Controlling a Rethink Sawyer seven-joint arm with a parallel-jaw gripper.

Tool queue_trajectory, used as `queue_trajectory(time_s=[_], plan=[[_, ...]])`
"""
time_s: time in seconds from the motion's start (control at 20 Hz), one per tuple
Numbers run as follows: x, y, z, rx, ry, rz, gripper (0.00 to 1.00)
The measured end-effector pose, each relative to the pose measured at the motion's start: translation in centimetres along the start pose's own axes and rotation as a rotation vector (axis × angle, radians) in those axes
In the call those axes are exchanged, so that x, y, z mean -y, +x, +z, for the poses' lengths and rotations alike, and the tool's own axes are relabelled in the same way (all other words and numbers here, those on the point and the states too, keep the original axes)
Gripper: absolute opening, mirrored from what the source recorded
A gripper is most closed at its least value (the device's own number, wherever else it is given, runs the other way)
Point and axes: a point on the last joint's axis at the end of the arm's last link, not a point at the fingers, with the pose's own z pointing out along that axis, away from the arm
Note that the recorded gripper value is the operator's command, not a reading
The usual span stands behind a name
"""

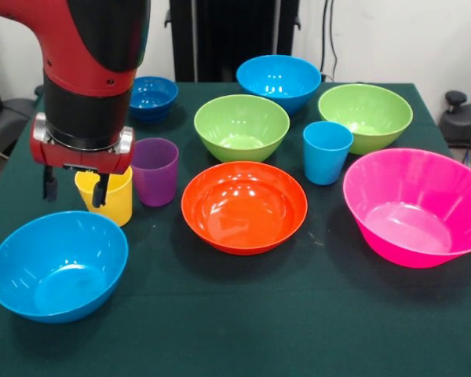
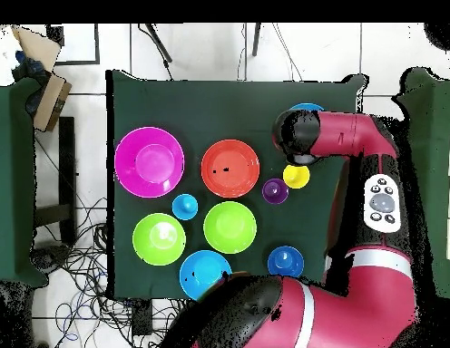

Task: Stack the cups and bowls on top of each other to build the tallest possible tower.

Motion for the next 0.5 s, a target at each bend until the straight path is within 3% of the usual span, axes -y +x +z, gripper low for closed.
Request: queue_trajectory(time_s=[0.5], plan=[[-0.8, 0.4, 1.3, -0.018, -0.015, -0.004, 1.00]])
